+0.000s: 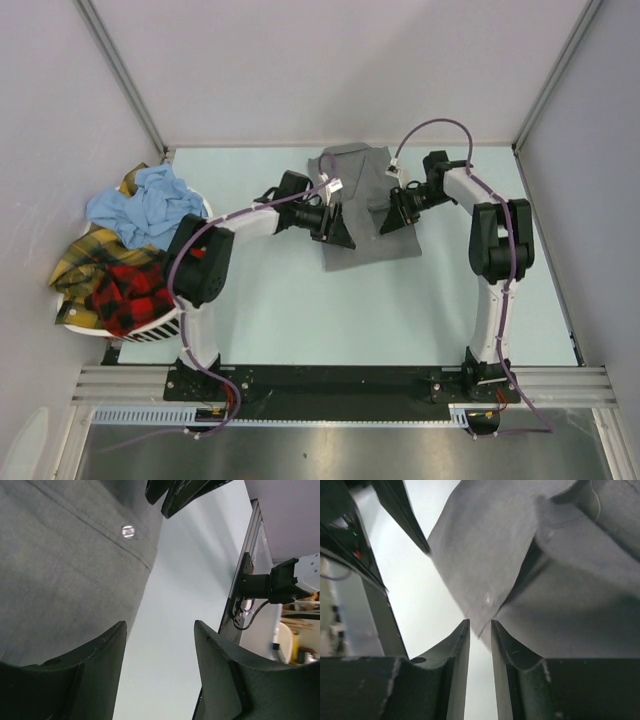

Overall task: Fold and stack the long sleeve shirts
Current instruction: Fold the shirt

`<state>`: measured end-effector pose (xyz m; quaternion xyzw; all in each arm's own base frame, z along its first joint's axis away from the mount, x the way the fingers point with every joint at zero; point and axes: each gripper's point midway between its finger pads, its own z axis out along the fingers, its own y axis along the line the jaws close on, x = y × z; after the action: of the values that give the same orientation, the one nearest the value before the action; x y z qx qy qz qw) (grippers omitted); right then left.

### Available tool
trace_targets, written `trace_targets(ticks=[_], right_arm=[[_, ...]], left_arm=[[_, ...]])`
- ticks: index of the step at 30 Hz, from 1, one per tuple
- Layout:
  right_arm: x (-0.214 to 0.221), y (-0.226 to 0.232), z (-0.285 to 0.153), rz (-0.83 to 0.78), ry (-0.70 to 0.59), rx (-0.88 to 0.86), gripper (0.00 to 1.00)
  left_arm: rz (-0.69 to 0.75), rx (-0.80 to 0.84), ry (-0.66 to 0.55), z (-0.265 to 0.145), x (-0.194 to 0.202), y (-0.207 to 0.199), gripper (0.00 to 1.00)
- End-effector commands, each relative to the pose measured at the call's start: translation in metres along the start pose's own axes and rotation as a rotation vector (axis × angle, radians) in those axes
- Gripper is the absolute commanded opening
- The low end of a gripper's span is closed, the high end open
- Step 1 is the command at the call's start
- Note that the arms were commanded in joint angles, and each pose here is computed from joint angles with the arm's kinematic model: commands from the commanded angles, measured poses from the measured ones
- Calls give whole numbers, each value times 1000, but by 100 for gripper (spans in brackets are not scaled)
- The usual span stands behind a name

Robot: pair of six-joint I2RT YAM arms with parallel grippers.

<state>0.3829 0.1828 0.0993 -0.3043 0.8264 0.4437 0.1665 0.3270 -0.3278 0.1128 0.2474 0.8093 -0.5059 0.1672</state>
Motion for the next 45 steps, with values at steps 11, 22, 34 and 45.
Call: trace_targets(ticks=[11,22,34,45], right_arm=[[-65,-93,37,266,-254,30,30],[-69,-144,34,408,-322,145,39],[-63,-61,-76,380,-329,86,68],[44,-80,-54,543,-139,232,69]], left_arm=[[-109,37,5,24,-11,41,62],[-122,-223,-77,-17,-38,118,65],[22,-160,-128,-82,-44,59,66],[-186,-147,7,-27,53,48,73]])
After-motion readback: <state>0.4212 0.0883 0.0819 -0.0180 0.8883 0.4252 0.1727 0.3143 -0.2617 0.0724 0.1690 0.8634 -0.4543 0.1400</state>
